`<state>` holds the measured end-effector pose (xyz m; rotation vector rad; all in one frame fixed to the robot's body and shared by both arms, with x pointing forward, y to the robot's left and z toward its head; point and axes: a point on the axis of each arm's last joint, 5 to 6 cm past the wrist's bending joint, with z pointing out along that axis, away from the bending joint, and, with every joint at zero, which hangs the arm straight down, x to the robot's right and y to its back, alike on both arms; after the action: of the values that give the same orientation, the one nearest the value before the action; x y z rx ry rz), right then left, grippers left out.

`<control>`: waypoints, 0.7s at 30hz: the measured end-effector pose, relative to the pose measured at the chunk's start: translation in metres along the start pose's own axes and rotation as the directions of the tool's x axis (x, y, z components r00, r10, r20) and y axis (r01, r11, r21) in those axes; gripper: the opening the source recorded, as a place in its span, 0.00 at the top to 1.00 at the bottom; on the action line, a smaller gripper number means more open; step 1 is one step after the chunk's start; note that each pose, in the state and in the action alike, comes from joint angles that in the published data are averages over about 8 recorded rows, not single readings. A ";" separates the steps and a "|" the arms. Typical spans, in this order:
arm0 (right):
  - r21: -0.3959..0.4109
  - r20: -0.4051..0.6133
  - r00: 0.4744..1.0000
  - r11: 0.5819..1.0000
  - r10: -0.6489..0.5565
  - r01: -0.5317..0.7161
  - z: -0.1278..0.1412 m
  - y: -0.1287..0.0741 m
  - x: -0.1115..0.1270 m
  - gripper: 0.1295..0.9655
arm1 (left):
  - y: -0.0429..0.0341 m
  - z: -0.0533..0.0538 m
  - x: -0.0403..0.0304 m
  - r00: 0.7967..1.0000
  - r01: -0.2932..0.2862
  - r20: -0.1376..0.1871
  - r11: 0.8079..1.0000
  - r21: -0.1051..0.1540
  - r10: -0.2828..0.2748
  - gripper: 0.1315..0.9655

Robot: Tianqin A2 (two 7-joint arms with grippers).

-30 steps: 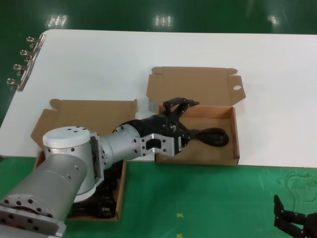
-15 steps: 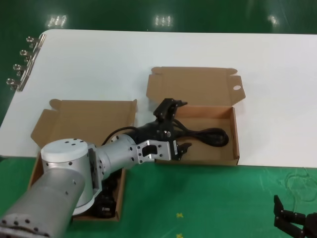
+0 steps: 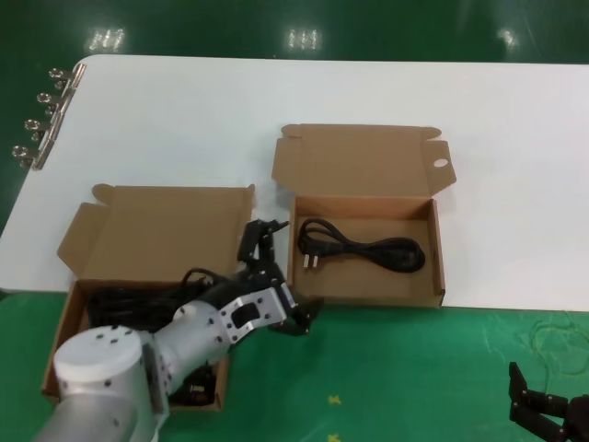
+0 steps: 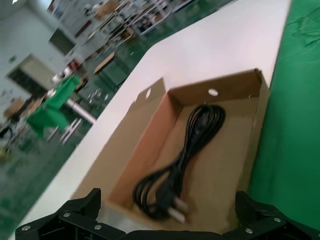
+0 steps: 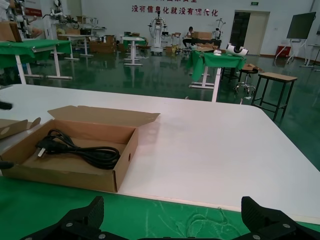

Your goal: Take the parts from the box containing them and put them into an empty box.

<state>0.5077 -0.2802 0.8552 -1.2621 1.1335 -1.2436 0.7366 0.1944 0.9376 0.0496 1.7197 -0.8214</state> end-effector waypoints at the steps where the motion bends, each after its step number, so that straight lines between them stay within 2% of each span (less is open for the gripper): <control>1: 0.000 0.000 1.000 1.000 0.000 0.000 0.000 0.000 0.000 0.00 | 0.0019 -0.003 0.0033 1.000 0.020 0.006 1.000 -0.008 -0.020 0.05; 5: 0.000 0.000 1.000 1.000 0.000 0.000 0.000 0.000 0.000 0.00 | 0.0094 -0.014 0.0168 0.994 0.101 0.034 0.994 -0.038 -0.099 0.04; 10: 0.000 0.000 1.000 1.000 0.000 0.000 0.000 0.000 0.000 0.00 | 0.0173 -0.030 0.0325 0.978 0.198 0.076 0.978 -0.069 -0.193 0.01; 15: 0.000 0.000 1.000 1.000 0.000 0.000 0.000 0.000 0.000 0.00 | 0.0235 -0.048 0.0469 0.952 0.292 0.123 0.952 -0.093 -0.280 0.00; 21: 0.000 0.000 1.000 1.000 0.000 0.000 0.000 0.000 0.000 0.00 | 0.0290 -0.072 0.0631 0.907 0.401 0.186 0.909 -0.111 -0.377 0.00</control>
<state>0.5077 -0.2802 0.8552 -1.2620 1.1336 -1.2436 0.6685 0.2313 0.8746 -0.4655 1.6524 -0.9575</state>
